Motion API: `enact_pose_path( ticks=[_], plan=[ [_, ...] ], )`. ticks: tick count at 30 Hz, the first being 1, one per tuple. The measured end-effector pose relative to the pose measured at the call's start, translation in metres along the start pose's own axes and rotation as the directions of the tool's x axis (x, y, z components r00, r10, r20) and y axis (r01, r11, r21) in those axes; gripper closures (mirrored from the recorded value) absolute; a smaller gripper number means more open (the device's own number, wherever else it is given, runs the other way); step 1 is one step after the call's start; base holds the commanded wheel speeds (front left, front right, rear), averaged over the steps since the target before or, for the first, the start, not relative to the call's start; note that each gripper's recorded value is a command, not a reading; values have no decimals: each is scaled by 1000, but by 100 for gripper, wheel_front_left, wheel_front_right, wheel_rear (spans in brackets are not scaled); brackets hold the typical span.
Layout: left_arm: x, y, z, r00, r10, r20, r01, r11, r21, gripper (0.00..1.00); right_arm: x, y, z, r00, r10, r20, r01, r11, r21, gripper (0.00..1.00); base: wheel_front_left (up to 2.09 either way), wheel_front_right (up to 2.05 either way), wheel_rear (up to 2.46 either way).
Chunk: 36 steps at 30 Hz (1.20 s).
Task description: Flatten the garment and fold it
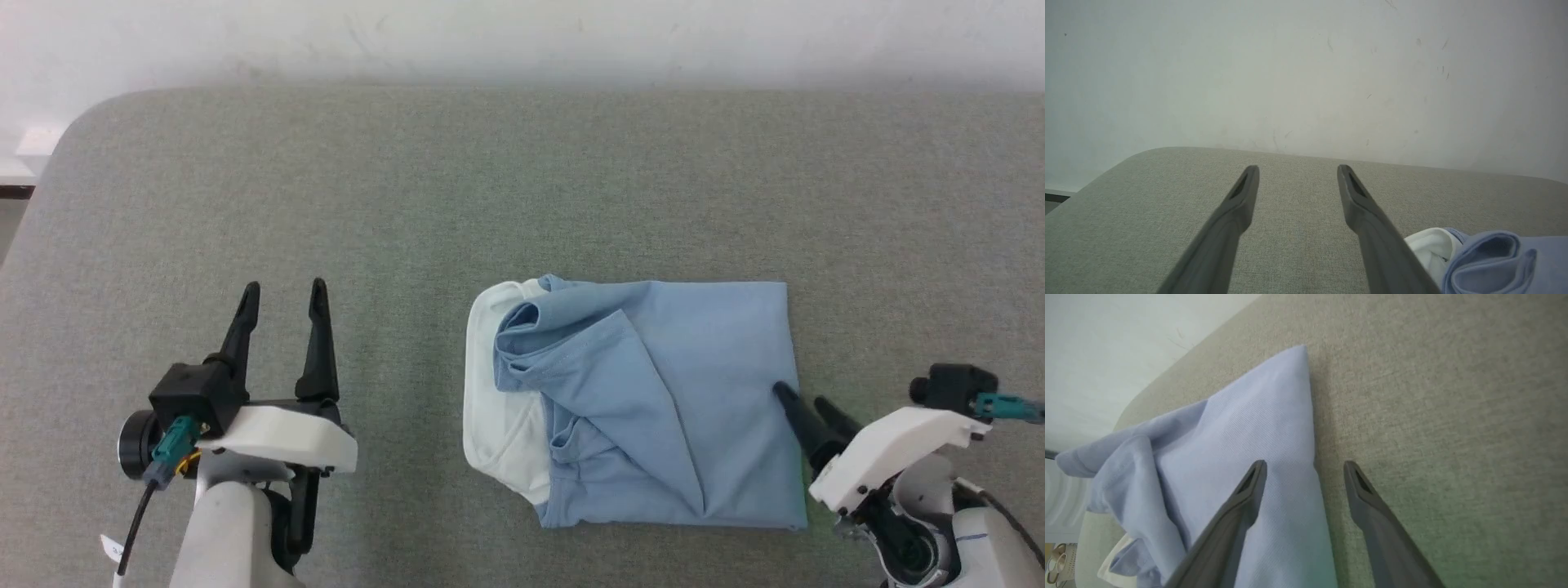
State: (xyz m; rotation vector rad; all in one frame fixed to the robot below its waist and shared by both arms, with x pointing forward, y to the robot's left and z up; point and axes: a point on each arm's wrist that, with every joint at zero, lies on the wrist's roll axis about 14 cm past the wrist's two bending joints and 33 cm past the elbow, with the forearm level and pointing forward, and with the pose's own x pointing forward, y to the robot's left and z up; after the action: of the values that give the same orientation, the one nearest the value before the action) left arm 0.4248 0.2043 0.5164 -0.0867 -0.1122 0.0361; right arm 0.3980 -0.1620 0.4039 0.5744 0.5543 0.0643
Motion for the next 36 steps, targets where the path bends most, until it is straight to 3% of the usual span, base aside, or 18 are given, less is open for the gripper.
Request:
enact_pose_path(
  ticks=[7, 8, 9, 12, 15, 18, 20, 23, 26, 28, 32, 36],
  plan=[
    [-2, 2, -3, 1000, 5, -10, -5, 1000, 3, 0, 14, 12, -32, 984, 49, -170, -37, 997, 72, 0, 0, 0, 0],
    [-2, 3, -4, 1000, 7, -12, -7, 1000, 3, 0, 16, 16, -33, 983, 58, -176, -45, 996, 75, 22, 0, 0, 0],
    [-2, 4, -4, 1000, 9, -14, -9, 1000, 3, 0, 18, 18, -34, 982, 63, -180, -51, 996, 75, 53, 0, 0, 0],
    [-3, 4, -5, 1000, 10, -17, -10, 1000, 1, 0, 21, 18, -35, 980, 57, -191, -46, 997, 60, 100, 0, 0, 0],
    [-2, 3, -5, 1000, 8, -15, -8, 1000, 1, 0, 23, 21, -30, 981, 45, -188, -48, 999, -13, 100, 0, 0, 0],
    [0, 1, -3, 1000, 6, -8, -6, 1000, -2, 0, 26, 31, -11, 989, 26, -148, -55, 979, -194, 100, 0, 0, 0],
    [2, -1, -3, 1000, 5, -5, -5, 1000, -7, 0, 26, 45, 14, 995, 14, -98, -50, 928, -369, 100, 0, 0, 0],
    [5, -7, -4, 1000, -8, -3, 8, 1000, -11, 0, 21, 75, 55, 1000, 21, 8, -12, 803, -595, 100, 0, 0, 0],
    [10, -11, -7, 1000, -18, -6, 18, 1000, -17, 0, 12, 100, 82, 995, 44, 89, 34, 688, -724, 100, 0, 0, 0],
    [13, -18, -9, 999, -34, -9, 34, 999, -21, 0, 7, 102, 96, 991, 45, 125, 69, 632, -772, 100, 0, 0, 0],
    [22, -32, -17, 997, -71, -21, 71, 997, -30, 0, -2, 82, 120, 986, -15, 169, 146, 586, -797, 100, 0, 0, 0],
    [34, -51, -22, 992, -125, -22, 125, 992, -29, 0, -12, 45, 145, 969, -110, 219, 243, 563, -790, 100, 0, 0, 0]
  ],
)
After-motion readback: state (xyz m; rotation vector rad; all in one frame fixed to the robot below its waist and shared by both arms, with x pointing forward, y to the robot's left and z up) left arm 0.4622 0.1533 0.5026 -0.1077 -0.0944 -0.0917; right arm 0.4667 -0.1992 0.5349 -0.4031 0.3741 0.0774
